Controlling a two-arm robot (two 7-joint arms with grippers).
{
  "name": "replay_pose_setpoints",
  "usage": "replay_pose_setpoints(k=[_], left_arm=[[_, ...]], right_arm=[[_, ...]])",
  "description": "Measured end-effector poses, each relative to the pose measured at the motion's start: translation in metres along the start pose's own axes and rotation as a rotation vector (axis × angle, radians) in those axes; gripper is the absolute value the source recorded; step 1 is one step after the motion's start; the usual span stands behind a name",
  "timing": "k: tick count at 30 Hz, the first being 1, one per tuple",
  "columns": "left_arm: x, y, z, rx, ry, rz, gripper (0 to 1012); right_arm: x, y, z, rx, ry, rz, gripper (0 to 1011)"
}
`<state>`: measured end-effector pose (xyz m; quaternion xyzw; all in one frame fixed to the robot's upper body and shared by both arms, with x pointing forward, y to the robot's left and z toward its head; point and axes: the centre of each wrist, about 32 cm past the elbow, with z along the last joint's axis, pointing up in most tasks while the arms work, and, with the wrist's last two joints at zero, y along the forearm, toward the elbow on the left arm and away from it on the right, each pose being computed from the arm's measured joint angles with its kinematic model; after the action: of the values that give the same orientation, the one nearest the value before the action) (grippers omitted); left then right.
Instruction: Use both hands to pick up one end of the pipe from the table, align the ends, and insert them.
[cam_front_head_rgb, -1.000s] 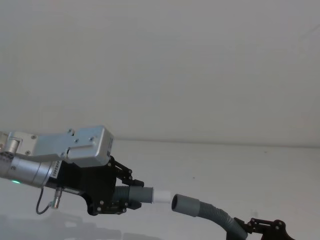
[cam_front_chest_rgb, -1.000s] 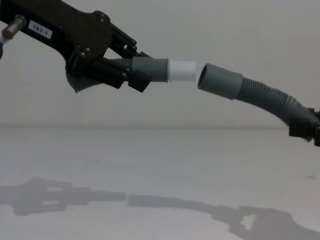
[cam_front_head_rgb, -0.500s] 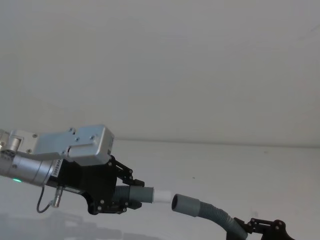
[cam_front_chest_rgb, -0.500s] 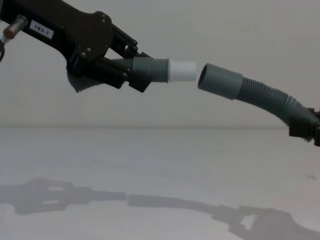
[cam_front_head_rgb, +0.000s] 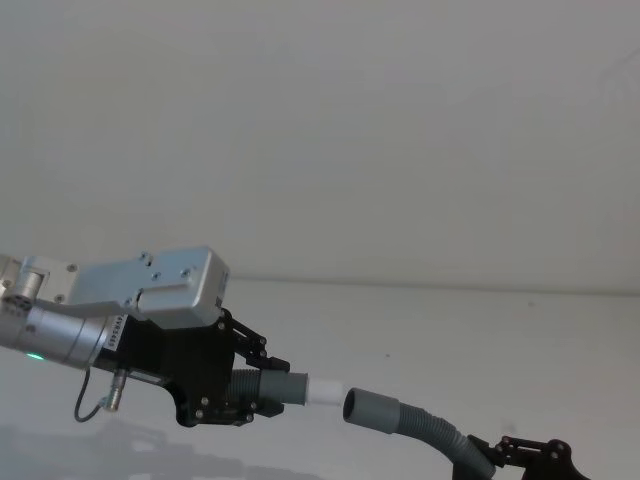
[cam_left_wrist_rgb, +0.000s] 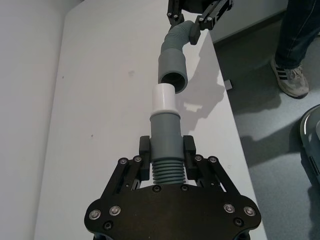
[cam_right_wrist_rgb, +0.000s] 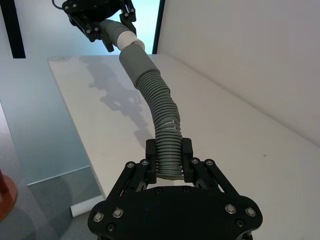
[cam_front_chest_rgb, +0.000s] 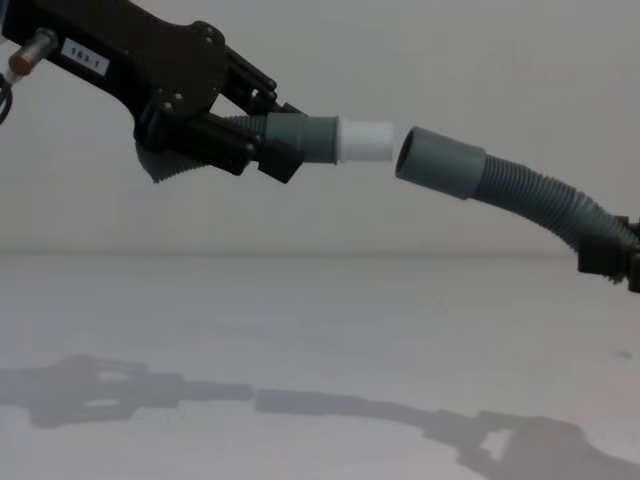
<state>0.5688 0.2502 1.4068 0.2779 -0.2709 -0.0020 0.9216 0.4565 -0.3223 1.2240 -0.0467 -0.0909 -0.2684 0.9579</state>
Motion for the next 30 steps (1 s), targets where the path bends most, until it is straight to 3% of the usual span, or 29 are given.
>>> replay_pose_setpoints(k=[30], left_arm=[[-0.0034,-0.0004,0.0043,0.003,-0.009,0.005,352]], right_arm=[[0.0000,0.0000,0.0000,0.000,0.000,0.000,255]])
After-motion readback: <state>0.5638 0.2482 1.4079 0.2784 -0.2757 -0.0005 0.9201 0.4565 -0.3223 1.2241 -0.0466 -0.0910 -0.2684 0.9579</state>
